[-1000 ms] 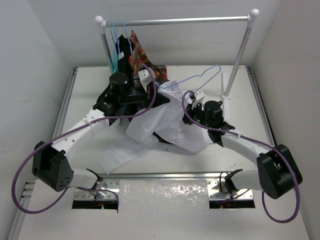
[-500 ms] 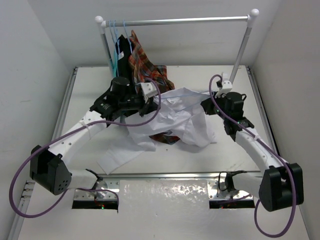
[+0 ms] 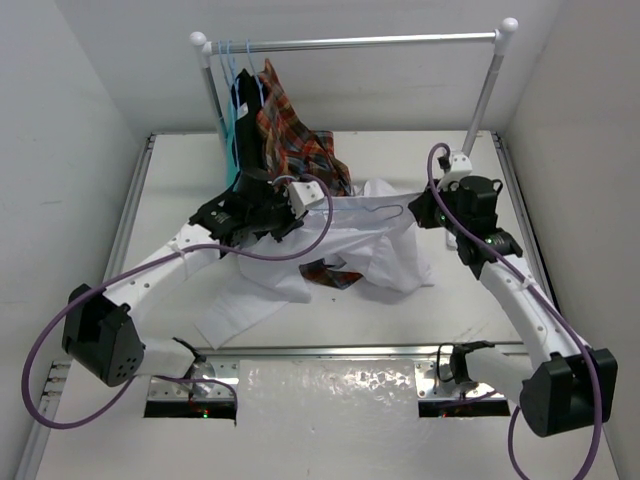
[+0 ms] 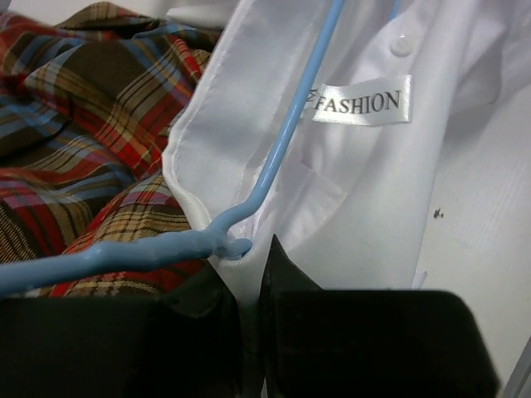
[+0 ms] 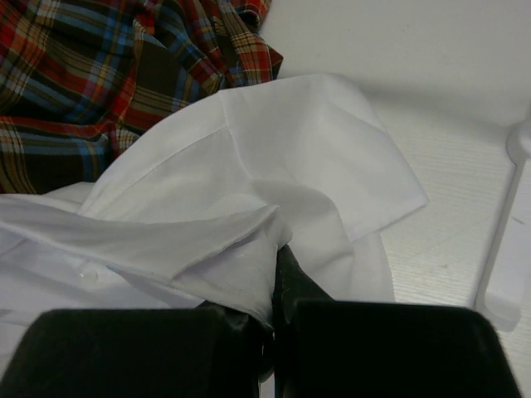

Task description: Place the shirt on the hanger

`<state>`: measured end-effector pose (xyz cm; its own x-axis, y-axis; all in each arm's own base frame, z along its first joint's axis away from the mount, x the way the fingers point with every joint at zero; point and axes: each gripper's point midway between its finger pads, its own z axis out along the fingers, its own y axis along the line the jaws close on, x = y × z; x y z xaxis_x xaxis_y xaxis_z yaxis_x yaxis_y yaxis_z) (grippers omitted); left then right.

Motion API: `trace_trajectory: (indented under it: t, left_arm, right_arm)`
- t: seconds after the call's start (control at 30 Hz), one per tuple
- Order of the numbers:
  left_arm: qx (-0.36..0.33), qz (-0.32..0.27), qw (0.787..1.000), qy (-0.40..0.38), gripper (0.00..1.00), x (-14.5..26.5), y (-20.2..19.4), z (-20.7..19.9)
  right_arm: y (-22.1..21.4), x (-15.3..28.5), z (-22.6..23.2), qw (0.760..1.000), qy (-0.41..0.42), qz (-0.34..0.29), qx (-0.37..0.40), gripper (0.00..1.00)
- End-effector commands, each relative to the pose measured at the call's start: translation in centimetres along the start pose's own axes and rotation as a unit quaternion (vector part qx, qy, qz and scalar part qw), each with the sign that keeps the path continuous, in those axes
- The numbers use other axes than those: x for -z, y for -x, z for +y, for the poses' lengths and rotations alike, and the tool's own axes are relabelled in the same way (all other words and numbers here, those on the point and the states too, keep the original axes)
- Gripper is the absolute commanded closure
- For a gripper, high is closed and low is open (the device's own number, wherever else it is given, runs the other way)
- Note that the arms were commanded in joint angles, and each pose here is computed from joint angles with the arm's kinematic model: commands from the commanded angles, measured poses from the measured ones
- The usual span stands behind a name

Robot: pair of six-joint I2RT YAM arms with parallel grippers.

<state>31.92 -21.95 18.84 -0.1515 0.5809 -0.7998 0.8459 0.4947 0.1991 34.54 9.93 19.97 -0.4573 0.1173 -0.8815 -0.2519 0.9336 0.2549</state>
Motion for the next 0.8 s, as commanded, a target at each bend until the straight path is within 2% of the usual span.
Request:
trace_trajectory:
  t: [0.0, 0.13, 0.2, 0.3, 0.47, 0.63, 0.77]
  left_arm:
    - [0.051, 0.016, 0.995, 0.08, 1.0, 0.9, 0.8, 3.0]
    - [0.113, 0.005, 0.985, 0.131, 1.0, 1.6, 3.2, 4.8]
    - [0.104, 0.037, 0.982, 0.151, 1.0, 1.2, 2.9, 4.7]
    - [0.102, 0.059, 0.983, 0.143, 1.0, 0.6, 3.3, 3.9]
    - [0.139, 0.061, 0.98, 0.132, 1.0, 0.0, 4.1, 3.7]
    - [0.166, 0.018, 0.978, 0.122, 1.0, 0.3, 8.5, 4.4]
    - [0.163, -0.033, 0.984, 0.06, 1.0, 0.1, 11.9, 3.1]
  right_arm:
    - [3.7, 1.4, -0.9, 0.997, -0.037, -0.057, 0.042, 1.0]
    - [2.1, 1.8, 1.3, 0.993, -0.009, -0.03, 0.112, 1.0]
    - [2.3, 2.2, 3.3, 0.986, 0.024, -0.04, 0.159, 1.0]
    - [3.0, 3.1, 7.5, 0.973, 0.102, -0.074, 0.195, 1.0]
    - [1.8, 4.3, 10.7, 0.948, 0.171, -0.081, 0.256, 1.0]
    - [-2.8, 4.1, 14.6, 0.924, 0.265, -0.03, 0.274, 1.0]
    - [-6.7, 3.0, 17.1, 0.912, 0.303, 0.001, 0.277, 1.0]
